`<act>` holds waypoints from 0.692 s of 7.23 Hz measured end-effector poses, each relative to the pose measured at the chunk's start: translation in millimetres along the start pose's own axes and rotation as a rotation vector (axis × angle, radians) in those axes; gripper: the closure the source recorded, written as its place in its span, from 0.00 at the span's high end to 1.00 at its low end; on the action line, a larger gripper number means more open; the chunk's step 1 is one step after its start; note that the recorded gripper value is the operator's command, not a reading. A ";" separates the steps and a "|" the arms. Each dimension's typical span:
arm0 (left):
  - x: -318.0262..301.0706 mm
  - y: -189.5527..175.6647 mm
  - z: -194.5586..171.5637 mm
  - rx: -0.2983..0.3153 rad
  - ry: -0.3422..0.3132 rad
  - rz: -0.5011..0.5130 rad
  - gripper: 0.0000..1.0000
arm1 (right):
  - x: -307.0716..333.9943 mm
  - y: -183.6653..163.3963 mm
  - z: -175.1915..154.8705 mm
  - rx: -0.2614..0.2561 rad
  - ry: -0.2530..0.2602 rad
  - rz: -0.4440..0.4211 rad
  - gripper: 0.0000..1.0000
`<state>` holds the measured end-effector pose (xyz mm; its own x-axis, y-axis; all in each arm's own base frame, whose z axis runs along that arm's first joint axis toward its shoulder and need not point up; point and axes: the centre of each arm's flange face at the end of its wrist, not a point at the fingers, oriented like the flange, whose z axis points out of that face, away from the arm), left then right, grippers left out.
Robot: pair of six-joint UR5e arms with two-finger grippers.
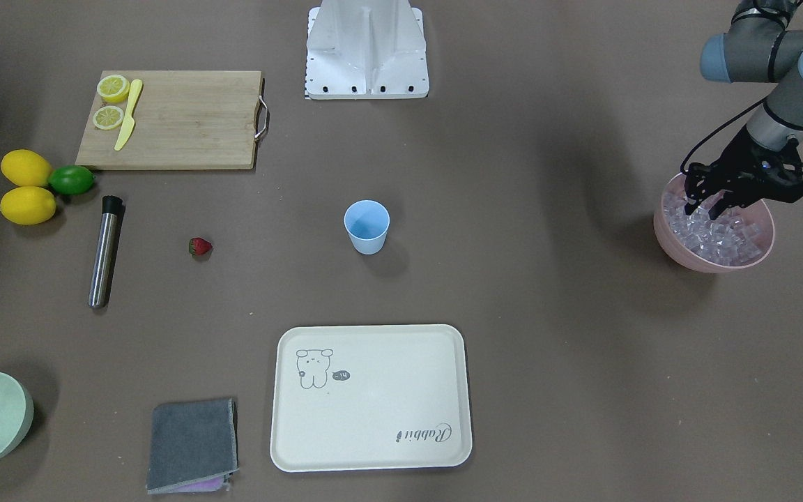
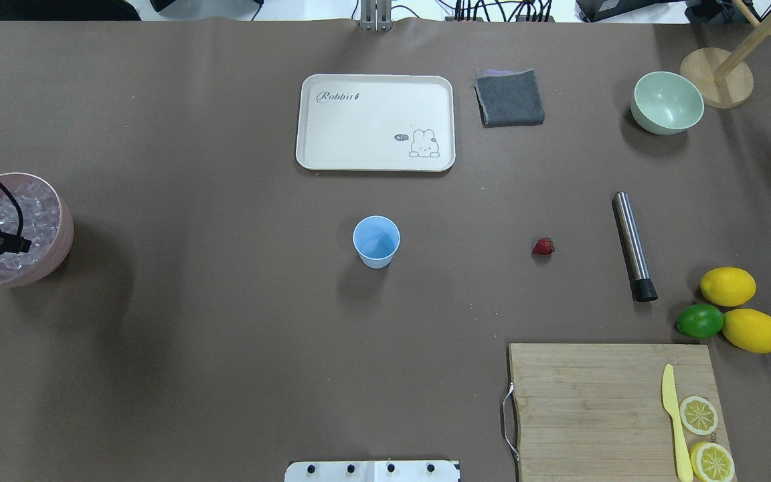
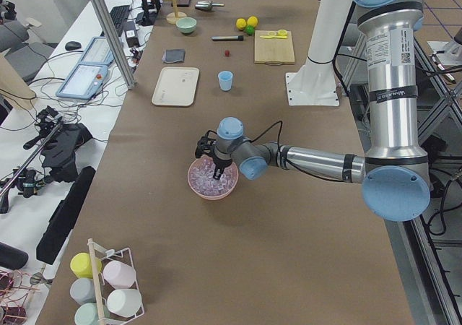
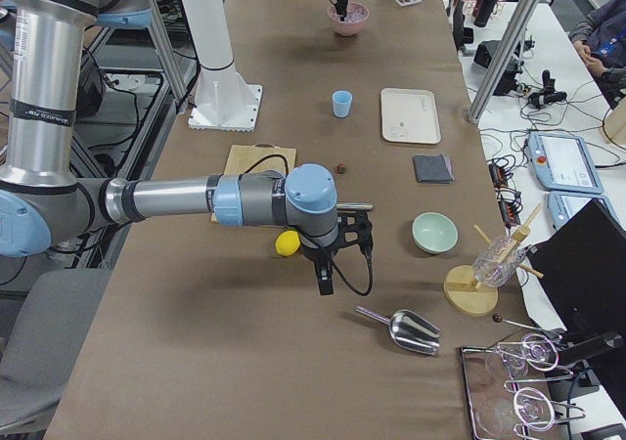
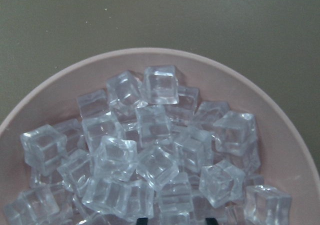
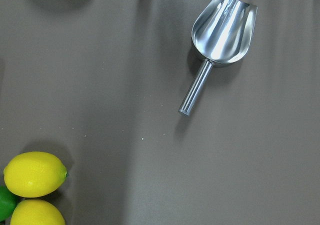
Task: Mash ice and strawberries in cup
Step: 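Lower the left gripper into the bowl and grasp an ice cube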
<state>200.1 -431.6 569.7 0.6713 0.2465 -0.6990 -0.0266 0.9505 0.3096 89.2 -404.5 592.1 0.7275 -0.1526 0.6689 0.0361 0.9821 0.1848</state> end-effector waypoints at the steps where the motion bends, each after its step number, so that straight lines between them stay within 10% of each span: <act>1: 1.3 0.9 1.5 -0.004 0.001 0.002 0.29 | 0.1 0.2 0.2 0.000 0.000 0.000 1.00; 2: 2.5 1.7 2.6 -0.006 0.002 0.005 0.00 | 0.3 0.5 0.3 -0.001 0.000 0.000 1.00; 5: 8.6 -0.2 -10.3 0.004 0.025 0.011 0.00 | 0.1 0.7 0.2 -0.001 0.000 -0.002 1.00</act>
<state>198.3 -427.8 557.0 0.6524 0.2618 -0.7112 -0.0311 0.9469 0.3201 89.1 -403.9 592.4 0.7274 -0.1547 0.6686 0.0382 0.9819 0.1857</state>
